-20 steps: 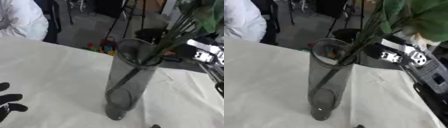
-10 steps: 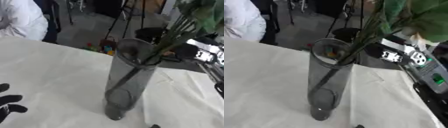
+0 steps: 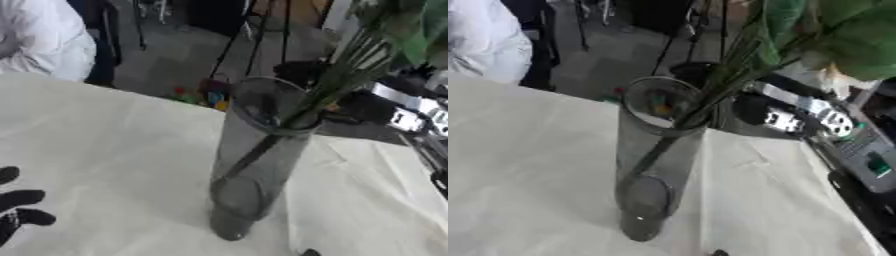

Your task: Arrange flowers into the vase.

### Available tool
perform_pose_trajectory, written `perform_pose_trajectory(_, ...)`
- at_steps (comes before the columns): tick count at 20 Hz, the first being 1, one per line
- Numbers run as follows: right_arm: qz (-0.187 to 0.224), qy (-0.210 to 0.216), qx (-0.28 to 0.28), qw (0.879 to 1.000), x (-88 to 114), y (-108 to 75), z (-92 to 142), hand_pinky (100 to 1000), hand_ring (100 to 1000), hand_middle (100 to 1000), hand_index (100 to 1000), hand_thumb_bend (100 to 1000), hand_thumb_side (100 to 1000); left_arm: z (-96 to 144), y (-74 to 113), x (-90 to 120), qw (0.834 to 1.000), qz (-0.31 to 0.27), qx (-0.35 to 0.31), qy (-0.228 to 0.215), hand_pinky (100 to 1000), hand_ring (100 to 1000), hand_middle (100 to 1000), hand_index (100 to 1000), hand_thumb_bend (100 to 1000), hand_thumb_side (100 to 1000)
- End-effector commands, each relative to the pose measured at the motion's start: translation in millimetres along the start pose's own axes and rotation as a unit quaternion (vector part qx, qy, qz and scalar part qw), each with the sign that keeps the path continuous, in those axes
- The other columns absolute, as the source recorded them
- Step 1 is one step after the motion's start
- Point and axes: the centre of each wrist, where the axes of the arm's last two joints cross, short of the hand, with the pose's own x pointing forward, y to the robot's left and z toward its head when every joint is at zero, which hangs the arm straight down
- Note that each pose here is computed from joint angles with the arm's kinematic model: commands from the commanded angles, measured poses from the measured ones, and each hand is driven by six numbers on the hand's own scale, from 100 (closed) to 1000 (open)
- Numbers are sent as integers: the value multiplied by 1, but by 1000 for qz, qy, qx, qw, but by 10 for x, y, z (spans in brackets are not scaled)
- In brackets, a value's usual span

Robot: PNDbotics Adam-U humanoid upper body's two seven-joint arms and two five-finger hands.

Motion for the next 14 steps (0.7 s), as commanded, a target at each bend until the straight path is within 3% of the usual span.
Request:
perform_pose_trajectory(1,30,14,-2,999,85,-173,81,1000,1000,1000,1000,371,1000,-25,-7,52,1000,0,-9,-10,544,659,731,945,317,1000)
perform_pose_trajectory(14,28,25,-8,999,40,-169,145,1000,1000,1000,1000,341,1000,-15,-9,48,1000,-2,-11,-6,545,663,734,947,313,1000)
